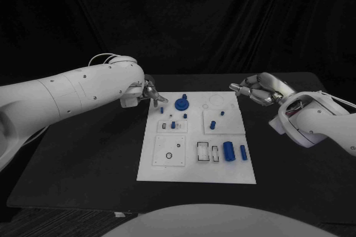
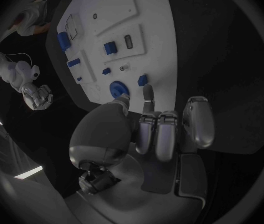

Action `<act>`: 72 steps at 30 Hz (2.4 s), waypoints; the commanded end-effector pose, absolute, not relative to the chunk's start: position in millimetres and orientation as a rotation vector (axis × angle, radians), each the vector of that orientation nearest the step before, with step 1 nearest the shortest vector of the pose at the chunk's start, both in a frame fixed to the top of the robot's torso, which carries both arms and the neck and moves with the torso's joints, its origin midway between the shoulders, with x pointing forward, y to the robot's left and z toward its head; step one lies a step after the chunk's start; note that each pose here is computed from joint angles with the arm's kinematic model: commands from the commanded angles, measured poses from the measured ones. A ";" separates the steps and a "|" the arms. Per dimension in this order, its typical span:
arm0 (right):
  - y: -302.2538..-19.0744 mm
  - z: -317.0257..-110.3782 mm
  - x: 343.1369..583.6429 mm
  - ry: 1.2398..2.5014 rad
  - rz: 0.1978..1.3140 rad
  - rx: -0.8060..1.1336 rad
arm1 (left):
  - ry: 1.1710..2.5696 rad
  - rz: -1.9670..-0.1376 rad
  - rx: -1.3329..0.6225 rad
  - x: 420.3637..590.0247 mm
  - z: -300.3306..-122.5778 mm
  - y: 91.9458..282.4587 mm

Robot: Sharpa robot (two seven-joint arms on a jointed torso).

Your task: Assemble the parts on the task board

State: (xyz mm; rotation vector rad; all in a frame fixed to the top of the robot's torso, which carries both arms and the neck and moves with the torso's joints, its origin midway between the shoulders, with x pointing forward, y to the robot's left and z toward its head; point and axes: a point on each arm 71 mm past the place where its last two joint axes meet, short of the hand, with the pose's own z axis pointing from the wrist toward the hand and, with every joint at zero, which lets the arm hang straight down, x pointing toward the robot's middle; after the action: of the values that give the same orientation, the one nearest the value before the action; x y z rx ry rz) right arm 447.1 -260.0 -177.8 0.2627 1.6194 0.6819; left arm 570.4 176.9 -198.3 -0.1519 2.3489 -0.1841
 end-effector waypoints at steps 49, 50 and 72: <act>-259.0 -182.7 444.1 1.634 0.681 0.267 | 2.431 -0.198 -0.113 570.6 -220.2 172.1; -259.0 -182.7 444.1 1.635 0.681 0.267 | 2.431 -0.199 -0.113 570.7 -220.3 171.9; -259.5 -183.1 444.0 1.637 0.680 0.267 | 2.428 -0.224 -0.105 571.1 -221.3 168.2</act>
State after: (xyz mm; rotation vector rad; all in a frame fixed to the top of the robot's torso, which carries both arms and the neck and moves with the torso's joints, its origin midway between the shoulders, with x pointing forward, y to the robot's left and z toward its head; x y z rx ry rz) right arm 444.6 -259.4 -182.0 0.2650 1.6301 0.6847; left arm 571.8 171.6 -220.6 -0.1204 2.4233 -0.1917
